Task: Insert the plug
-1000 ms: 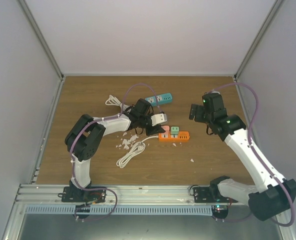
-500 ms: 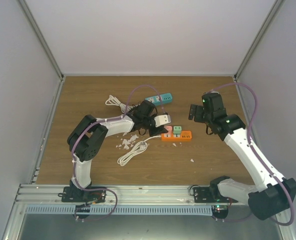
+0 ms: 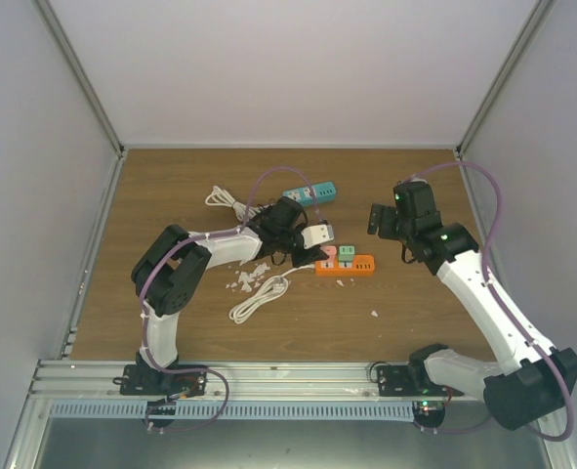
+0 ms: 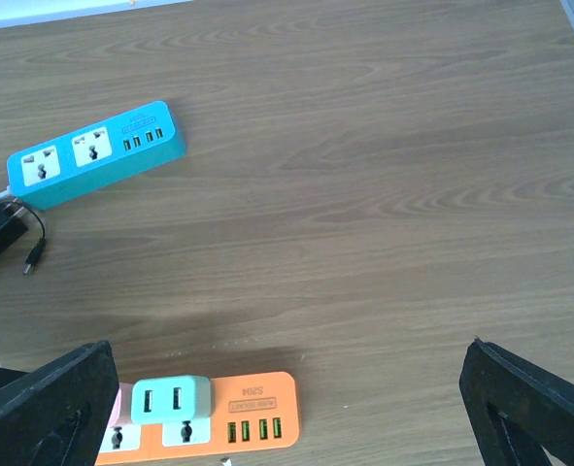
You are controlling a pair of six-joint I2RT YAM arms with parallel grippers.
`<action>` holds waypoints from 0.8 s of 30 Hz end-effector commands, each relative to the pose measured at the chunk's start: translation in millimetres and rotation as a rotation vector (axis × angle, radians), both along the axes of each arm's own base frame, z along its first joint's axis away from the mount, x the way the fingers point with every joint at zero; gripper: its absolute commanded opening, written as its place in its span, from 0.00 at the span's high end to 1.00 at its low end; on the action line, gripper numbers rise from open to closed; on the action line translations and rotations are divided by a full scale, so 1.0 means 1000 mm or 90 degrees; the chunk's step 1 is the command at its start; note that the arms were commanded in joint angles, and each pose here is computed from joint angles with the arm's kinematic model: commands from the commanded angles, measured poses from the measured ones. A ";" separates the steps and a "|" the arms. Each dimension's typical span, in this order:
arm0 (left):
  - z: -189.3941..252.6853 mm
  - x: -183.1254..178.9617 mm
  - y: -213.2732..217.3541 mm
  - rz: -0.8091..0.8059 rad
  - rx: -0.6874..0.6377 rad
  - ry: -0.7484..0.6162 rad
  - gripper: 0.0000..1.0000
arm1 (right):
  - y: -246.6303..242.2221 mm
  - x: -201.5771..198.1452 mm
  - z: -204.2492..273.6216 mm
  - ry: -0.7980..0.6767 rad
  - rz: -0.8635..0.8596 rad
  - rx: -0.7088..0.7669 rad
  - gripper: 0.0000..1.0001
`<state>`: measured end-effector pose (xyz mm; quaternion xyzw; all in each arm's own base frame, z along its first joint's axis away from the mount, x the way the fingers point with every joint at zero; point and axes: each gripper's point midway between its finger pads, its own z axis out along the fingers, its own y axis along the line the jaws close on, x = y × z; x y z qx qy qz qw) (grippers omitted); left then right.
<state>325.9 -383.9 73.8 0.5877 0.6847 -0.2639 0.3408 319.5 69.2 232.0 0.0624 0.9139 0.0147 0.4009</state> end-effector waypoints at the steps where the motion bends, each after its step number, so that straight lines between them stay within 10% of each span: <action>1: -0.059 -0.021 0.022 0.024 0.104 0.064 1.00 | -0.010 0.001 0.006 -0.019 -0.028 -0.005 0.00; 24: -0.061 0.033 -0.030 0.154 0.114 0.064 0.98 | -0.019 -0.004 0.017 -0.043 -0.049 0.000 0.00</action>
